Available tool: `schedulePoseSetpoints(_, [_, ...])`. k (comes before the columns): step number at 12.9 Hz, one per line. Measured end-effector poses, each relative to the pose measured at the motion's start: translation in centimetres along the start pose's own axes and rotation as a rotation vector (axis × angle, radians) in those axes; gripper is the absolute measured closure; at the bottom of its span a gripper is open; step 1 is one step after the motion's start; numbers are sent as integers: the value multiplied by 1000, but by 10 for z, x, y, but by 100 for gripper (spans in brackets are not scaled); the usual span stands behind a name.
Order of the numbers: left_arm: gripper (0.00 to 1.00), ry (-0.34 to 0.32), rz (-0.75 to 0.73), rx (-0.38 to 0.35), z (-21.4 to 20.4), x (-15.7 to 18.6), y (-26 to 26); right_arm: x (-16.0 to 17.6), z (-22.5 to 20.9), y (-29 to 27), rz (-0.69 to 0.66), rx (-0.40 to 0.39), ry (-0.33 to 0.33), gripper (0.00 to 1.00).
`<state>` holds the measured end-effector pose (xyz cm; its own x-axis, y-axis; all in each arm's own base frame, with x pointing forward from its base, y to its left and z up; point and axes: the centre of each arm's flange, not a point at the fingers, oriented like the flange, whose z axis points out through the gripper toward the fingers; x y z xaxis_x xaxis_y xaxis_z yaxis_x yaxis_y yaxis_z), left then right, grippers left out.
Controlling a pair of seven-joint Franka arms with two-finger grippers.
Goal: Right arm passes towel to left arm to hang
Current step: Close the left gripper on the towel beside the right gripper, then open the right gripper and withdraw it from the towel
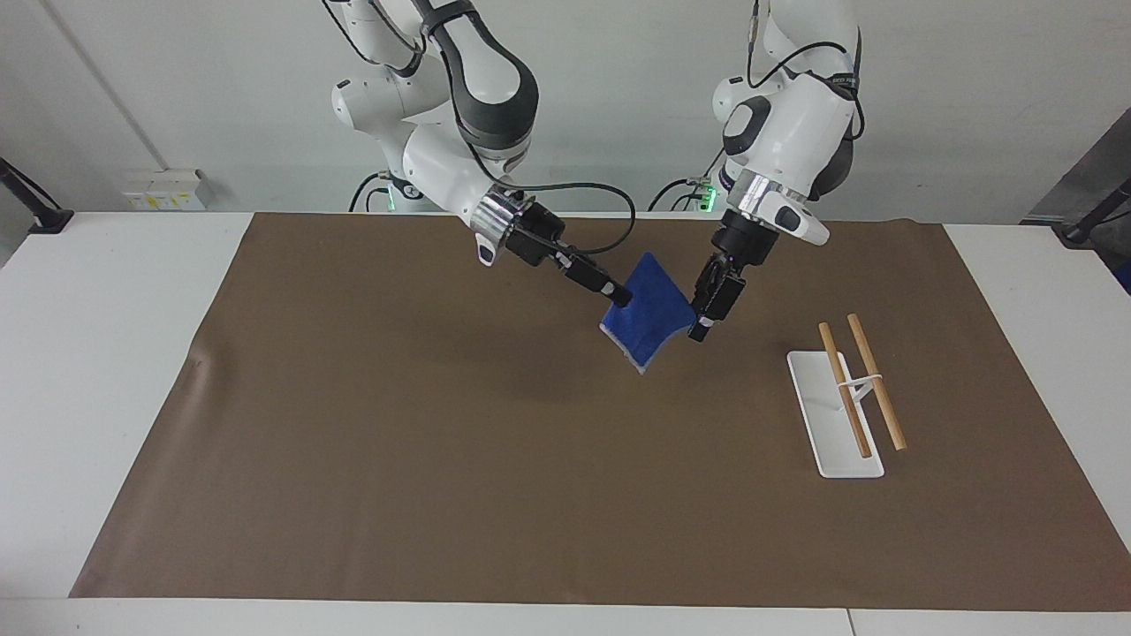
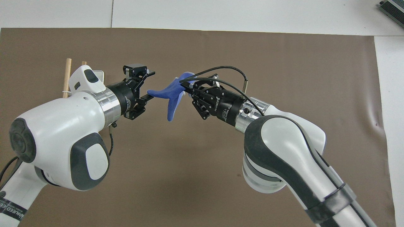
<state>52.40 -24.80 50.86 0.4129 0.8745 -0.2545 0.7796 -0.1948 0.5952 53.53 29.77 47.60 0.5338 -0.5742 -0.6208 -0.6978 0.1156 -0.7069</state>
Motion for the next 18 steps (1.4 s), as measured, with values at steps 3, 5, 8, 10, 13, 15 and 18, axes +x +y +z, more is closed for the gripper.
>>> schedulePoseSetpoints(3, [40, -5, 6, 3, 1, -5, -1, -1, 0, 0, 37, 20, -9, 96])
schedulePoseSetpoints(5, [66, -5, 6, 3, 2, -4, -1, -5, 0, -4, 52, 36, -20, 96])
schedulePoseSetpoints(8, [90, -5, 5, 4, 2, -4, -1, -9, 1, -5, 53, 40, -26, 96])
schedulePoseSetpoints(10, [98, -5, 5, 4, 2, -4, -1, -9, 1, -5, 53, 40, -27, 96])
schedulePoseSetpoints(13, [98, -3, 3, 3, 2, -2, -1, -9, 1, -5, 51, 40, -26, 96])
schedulePoseSetpoints(15, [98, 0, 7, -2, 1, 0, 0, -7, 0, -6, 12, 43, -19, 80])
schedulePoseSetpoints(18, [98, 11, 32, -23, 0, 7, 2, -1, -4, -10, -183, 8, 49, 44])
